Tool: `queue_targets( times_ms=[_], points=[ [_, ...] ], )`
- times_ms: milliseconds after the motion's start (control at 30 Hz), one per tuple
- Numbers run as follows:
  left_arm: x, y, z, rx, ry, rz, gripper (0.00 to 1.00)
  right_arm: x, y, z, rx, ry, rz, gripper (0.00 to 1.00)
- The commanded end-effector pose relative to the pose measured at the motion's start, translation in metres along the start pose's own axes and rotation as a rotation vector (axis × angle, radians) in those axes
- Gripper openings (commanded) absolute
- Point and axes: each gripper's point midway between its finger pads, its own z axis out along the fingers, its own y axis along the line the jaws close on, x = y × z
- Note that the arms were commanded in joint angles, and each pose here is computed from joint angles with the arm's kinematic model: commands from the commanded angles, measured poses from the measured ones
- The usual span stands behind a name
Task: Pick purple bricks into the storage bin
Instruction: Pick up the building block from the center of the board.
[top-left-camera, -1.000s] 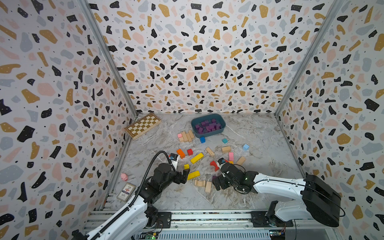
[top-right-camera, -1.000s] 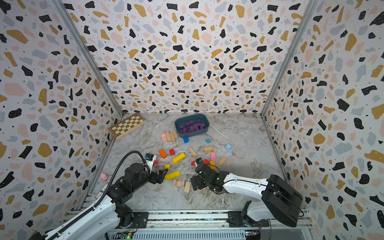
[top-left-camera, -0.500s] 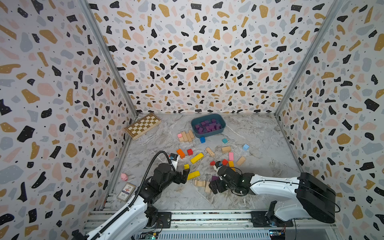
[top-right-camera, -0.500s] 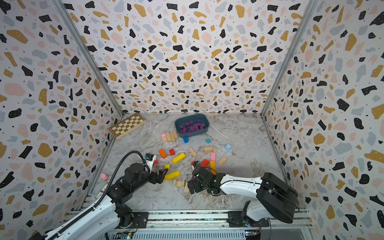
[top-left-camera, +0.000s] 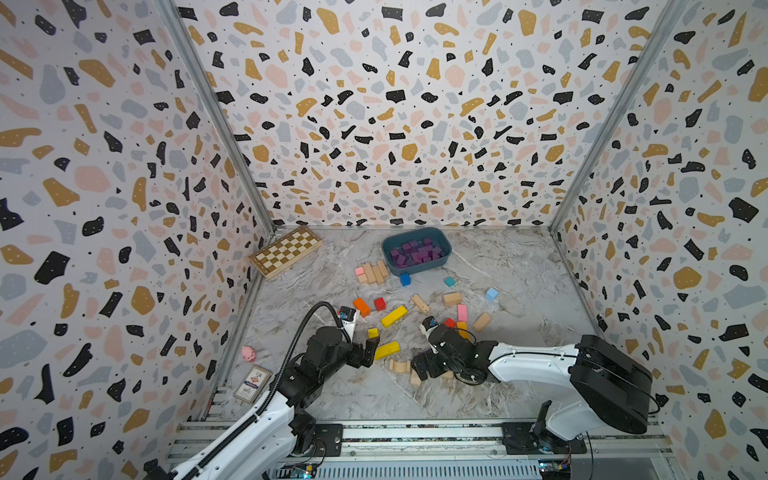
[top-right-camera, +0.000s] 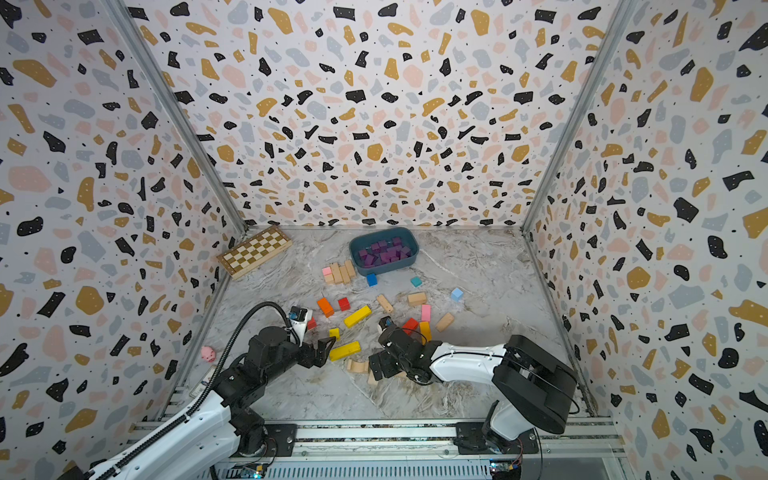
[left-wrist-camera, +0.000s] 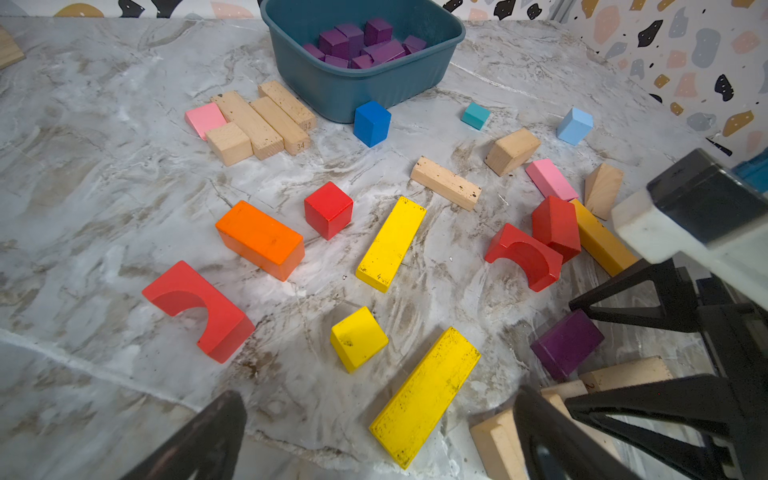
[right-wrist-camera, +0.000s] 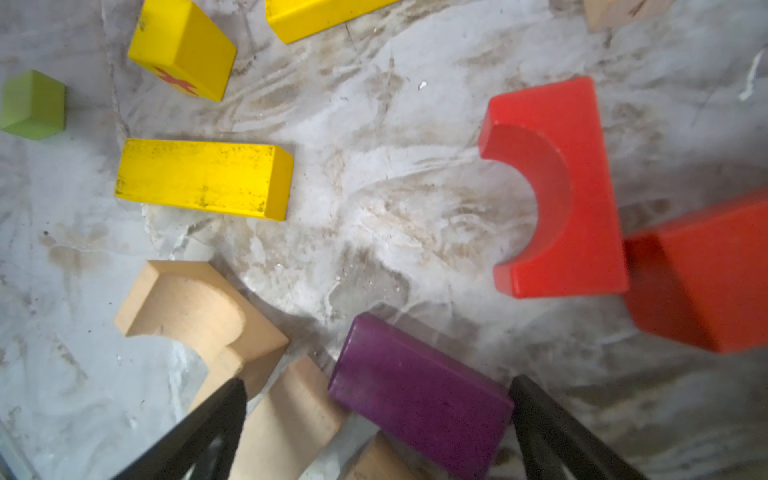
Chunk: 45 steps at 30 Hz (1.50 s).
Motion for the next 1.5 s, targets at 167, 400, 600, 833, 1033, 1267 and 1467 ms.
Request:
queue_targets(
  times_ms=[167, 400, 600, 833, 1033, 1267, 1467],
  points=[
    [-0.003, 0.0, -0.001, 0.005, -0.025, -0.006, 0.99, -0.003, -0.005, 0.008, 0.012, 0.023, -0.02, 0.96],
    [-0.003, 0.0, 0.0, 0.004, -0.023, -0.005, 0.99, 0.005, -0.01, 0.014, 0.03, 0.053, -0.023, 0.86],
    [-0.002, 0.0, 0.001, 0.002, -0.018, -0.006, 0.99, 0.012, -0.017, 0.015, 0.075, 0.069, -0.038, 0.85],
    [-0.002, 0.0, 0.001, 0.004, -0.016, -0.005, 0.99, 0.015, -0.029, 0.009, 0.163, 0.07, -0.065, 0.85],
    [-0.002, 0.0, 0.001, 0.005, -0.017, -0.006, 0.99, 0.021, -0.033, 0.006, 0.185, 0.074, -0.062, 0.85],
    [-0.002, -0.001, 0.001, 0.006, -0.016, -0.006, 0.99, 0.03, -0.033, 0.006, 0.189, 0.092, -0.059, 0.77],
    [-0.002, -0.001, 0.001, 0.007, -0.016, -0.005, 0.99, 0.036, -0.033, 0.007, 0.194, 0.108, -0.062, 0.74]
  ],
)
